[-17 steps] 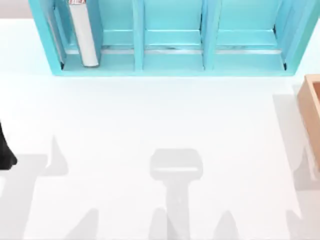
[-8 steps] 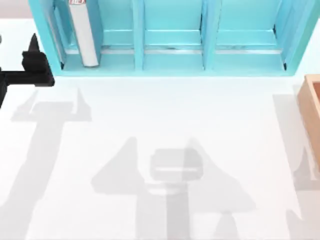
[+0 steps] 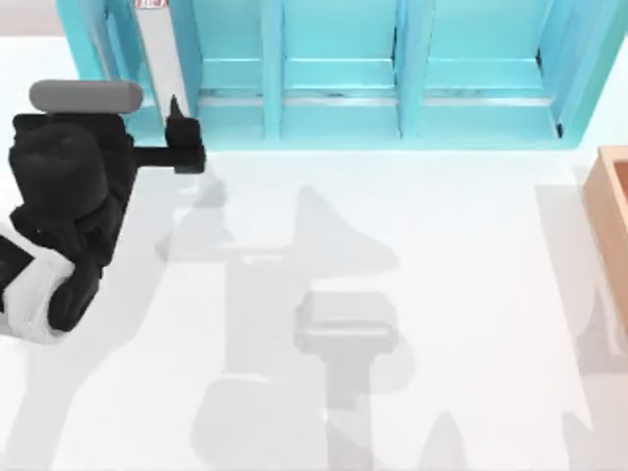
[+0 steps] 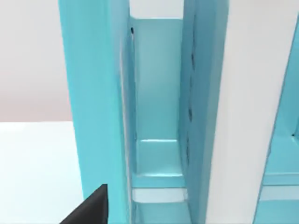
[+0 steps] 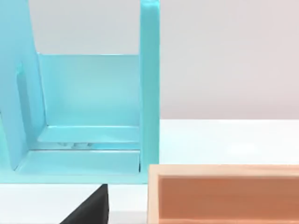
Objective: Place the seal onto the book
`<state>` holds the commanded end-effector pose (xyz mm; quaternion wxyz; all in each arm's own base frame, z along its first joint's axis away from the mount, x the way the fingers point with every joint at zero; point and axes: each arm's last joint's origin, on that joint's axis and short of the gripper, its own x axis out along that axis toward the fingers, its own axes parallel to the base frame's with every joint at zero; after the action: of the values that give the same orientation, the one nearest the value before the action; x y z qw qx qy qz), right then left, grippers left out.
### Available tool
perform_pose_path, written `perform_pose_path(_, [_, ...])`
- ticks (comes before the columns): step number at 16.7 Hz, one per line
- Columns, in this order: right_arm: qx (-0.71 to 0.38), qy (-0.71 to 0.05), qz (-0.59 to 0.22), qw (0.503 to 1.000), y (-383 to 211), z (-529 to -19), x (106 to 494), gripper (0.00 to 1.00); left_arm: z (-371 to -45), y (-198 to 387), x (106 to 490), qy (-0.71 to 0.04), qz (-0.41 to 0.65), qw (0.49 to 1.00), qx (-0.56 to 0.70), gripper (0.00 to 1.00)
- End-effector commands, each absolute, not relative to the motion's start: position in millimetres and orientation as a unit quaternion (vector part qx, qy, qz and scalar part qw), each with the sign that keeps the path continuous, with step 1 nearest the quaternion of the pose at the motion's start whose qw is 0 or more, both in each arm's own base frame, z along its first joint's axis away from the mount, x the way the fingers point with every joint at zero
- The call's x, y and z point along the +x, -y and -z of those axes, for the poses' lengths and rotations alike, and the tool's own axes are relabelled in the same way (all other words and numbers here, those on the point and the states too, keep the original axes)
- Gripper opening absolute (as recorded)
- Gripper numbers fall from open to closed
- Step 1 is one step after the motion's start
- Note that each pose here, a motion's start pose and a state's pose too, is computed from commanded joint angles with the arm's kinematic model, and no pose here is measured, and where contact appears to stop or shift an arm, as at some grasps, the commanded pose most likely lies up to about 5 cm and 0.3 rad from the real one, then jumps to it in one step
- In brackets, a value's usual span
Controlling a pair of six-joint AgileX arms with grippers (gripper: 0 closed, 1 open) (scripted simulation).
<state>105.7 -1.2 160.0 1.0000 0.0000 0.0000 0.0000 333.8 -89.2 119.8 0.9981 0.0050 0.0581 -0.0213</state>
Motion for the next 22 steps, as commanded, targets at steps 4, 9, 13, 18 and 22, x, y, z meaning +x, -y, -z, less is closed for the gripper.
perform_pose_path(4, [0.000,0.000,0.000,1.000,1,-160,106,1.00,-91,104,349,-0.050,0.024,0.998,0.004,1.00])
perform_pose_path(9, [0.000,0.000,0.000,1.000,1,-160,106,1.00,-87,106,351,-0.048,0.023,0.999,0.004,1.00])
perform_pose_path(13, [0.000,0.000,0.000,1.000,1,-160,106,1.00,-86,106,359,-0.049,0.023,0.999,0.004,1.00])
perform_pose_path(18, [0.000,0.000,0.000,1.000,1,-160,106,1.00,-81,111,409,-0.047,0.023,0.999,0.004,1.00])
perform_pose_path(22, [0.000,0.000,0.000,1.000,1,-160,106,1.00,-78,112,444,-0.046,0.023,0.999,0.004,1.00])
